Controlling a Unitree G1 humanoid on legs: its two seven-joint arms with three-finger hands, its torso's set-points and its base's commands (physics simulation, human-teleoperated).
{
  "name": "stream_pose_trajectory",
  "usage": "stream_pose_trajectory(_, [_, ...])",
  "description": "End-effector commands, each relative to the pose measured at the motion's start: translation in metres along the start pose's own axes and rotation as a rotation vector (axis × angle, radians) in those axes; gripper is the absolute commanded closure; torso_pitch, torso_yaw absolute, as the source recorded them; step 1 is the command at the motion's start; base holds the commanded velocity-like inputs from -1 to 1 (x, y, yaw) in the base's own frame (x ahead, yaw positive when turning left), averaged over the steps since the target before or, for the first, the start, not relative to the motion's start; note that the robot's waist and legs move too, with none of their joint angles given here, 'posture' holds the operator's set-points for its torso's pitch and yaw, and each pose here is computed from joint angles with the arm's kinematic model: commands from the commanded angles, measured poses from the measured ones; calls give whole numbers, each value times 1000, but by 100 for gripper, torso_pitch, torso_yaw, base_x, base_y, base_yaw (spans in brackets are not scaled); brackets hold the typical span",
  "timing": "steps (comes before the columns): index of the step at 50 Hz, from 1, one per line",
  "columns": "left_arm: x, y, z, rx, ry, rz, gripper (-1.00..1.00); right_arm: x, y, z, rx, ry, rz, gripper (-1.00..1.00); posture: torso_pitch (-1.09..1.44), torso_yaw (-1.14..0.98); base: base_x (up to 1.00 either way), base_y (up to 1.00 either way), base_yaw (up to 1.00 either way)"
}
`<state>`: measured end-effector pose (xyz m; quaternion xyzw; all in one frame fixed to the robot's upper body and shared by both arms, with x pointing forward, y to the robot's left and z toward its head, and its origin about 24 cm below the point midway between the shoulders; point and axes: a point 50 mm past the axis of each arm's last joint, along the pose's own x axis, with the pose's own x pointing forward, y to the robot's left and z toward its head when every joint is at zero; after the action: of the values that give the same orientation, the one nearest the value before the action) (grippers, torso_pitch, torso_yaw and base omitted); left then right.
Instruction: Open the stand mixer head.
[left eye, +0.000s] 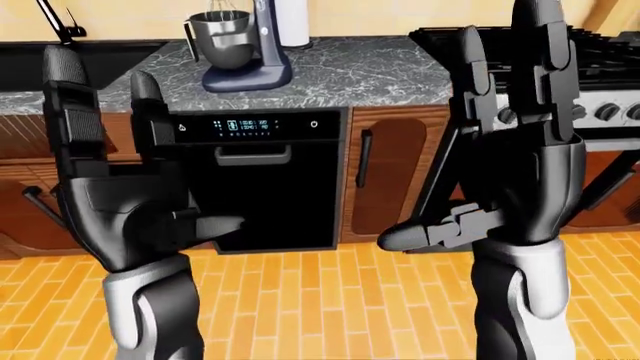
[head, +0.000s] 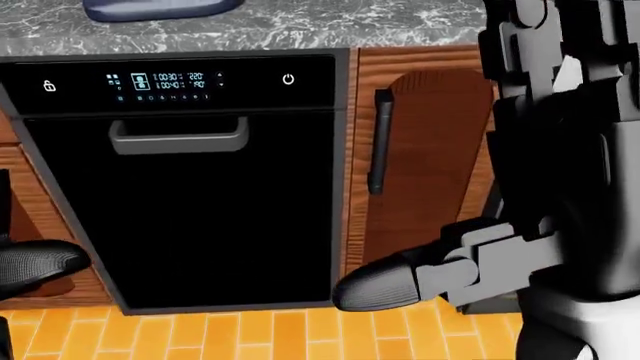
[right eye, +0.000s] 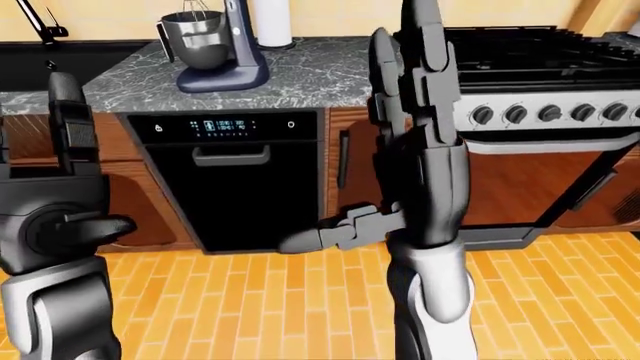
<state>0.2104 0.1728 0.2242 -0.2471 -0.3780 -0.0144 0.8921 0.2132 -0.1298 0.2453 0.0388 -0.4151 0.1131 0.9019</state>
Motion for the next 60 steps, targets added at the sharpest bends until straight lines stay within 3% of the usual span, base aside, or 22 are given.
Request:
stream_pose_trajectory(1, [2, -6, 6, -34, -15, -15, -100, 3, 1, 6, 4, -20, -2, -100, 0, 0, 0, 0, 0])
stream_pose_trajectory(5, [2, -7, 8, -57, -13, -16, -100, 4, 4, 9, 4, -27, 9, -100, 0, 0, 0, 0, 0])
stream_pose_trajectory(29, [2, -3, 3, -43, -5, -7, -100, 3, 5, 7, -55, -26, 31, -100, 0, 0, 0, 25, 0])
stream_pose_trajectory(40, [2, -3, 4, -37, -8, -8, -100, 2, 4, 9, -18, -30, 17, -100, 0, 0, 0, 43, 0])
stream_pose_trajectory(60, [2, -3, 4, -34, -8, -6, -100, 1, 4, 10, -26, -36, 19, -100, 0, 0, 0, 44, 0])
